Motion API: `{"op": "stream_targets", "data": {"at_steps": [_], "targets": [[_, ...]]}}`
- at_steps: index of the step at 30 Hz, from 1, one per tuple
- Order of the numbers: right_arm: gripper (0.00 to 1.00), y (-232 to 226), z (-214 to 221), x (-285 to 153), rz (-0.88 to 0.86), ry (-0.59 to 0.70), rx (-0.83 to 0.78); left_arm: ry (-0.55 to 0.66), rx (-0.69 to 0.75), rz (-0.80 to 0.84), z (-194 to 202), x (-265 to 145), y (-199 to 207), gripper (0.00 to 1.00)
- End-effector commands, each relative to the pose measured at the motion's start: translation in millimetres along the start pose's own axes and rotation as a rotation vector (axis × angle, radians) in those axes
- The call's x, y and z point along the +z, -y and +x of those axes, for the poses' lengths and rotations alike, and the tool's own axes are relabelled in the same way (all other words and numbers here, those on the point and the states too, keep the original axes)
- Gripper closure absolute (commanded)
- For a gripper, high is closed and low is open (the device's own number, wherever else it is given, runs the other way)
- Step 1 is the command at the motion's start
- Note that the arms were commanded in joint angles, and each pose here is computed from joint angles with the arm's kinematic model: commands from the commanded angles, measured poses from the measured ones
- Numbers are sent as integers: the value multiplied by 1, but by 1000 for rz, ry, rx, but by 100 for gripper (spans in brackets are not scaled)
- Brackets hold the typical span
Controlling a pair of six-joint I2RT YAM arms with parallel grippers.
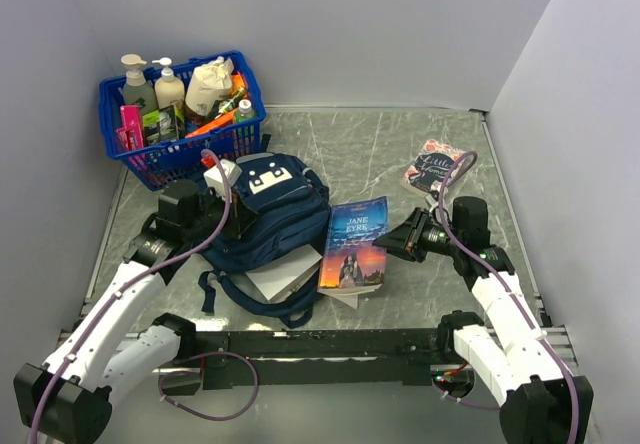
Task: Pack the student bag
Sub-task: Pick up the book from the center of the board, then place the book in the student bag.
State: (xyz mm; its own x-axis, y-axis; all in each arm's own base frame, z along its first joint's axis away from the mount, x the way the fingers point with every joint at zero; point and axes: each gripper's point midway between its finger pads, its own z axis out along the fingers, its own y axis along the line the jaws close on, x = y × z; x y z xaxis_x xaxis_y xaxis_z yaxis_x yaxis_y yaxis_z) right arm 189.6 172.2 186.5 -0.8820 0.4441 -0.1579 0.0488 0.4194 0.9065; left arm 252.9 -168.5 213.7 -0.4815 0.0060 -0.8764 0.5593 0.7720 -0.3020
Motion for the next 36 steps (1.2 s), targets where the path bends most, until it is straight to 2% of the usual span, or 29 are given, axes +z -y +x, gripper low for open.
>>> {"op": "stream_targets", "data": {"at_steps": [1,8,14,19,23,26,34,36], "targets": [[100,-51,12,-18,-182,-74,-39,200,34,-55,-62,-11,-5,99],[100,-61,14,-34,-131,-44,-120,200,33,-54,-63,-13,-4,99],[100,-63,21,-37,-158,-51,-91,211,37,-42,-70,-12,-2,99],[100,-54,22,-28,-206,-46,3,273,61,-18,-101,-16,7,99],[100,-51,20,-26,-213,-33,16,328,74,23,-134,-21,21,99],[100,-51,21,-23,-211,-32,29,338,71,42,-143,-23,26,99],[100,-66,13,-2,-248,-11,61,244,52,195,-115,-17,52,99],[100,-63,19,12,-218,-43,88,227,55,234,-108,-16,58,99]]}}
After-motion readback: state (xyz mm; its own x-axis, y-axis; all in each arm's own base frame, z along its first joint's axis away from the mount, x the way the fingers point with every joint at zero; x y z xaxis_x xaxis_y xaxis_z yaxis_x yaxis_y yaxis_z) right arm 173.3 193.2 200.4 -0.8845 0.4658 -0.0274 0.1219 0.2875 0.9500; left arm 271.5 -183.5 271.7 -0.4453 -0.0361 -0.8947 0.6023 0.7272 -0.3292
